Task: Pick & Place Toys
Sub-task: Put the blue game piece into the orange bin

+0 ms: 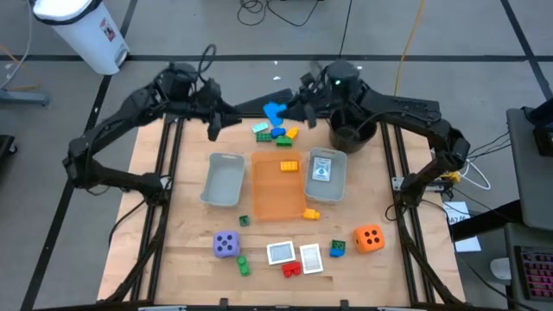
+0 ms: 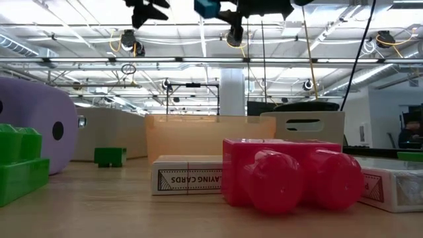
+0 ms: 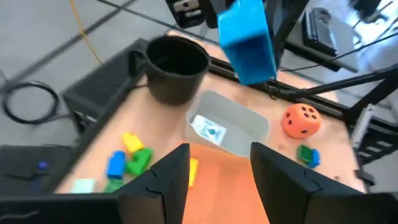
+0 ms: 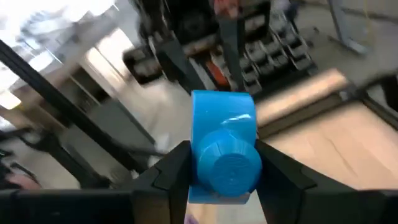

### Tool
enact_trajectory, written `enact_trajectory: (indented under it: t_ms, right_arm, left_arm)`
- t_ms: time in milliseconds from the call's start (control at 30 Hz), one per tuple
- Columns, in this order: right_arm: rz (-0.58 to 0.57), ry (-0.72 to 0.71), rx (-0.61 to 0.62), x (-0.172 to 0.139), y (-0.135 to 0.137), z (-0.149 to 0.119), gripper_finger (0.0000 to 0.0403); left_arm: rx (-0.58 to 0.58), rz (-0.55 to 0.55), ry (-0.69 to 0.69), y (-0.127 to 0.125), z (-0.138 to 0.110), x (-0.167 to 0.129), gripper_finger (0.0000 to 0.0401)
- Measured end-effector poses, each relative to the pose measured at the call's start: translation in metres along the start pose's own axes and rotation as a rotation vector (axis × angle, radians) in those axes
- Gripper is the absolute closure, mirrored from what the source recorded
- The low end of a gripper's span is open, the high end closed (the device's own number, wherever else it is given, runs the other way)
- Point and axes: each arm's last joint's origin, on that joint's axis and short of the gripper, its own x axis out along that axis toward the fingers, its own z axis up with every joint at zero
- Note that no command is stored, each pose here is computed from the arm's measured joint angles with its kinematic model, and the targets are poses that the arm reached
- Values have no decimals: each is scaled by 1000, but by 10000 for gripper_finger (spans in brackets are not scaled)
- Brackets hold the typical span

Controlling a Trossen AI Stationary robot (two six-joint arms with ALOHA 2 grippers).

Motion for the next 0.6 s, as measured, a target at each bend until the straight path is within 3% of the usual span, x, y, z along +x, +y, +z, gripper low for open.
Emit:
enact_trajectory:
  t_ms: [167, 267, 433, 600]
  right_arm:
    - [-128, 116, -68, 19, 0, -24, 263]
    - [-130, 196, -57, 37, -8, -41, 263]
    - [-126, 266, -46, 61, -22, -62, 263]
    - [-220, 367, -64, 78, -40, -71, 263]
  left_arm:
    - [-74, -104, -134, 1, -25, 6, 223]
    - [-110, -143, -211, 0, -35, 4, 218]
    - [-145, -173, -293, -6, -40, -9, 222]
    - [-118, -196, -381, -17, -36, -32, 230]
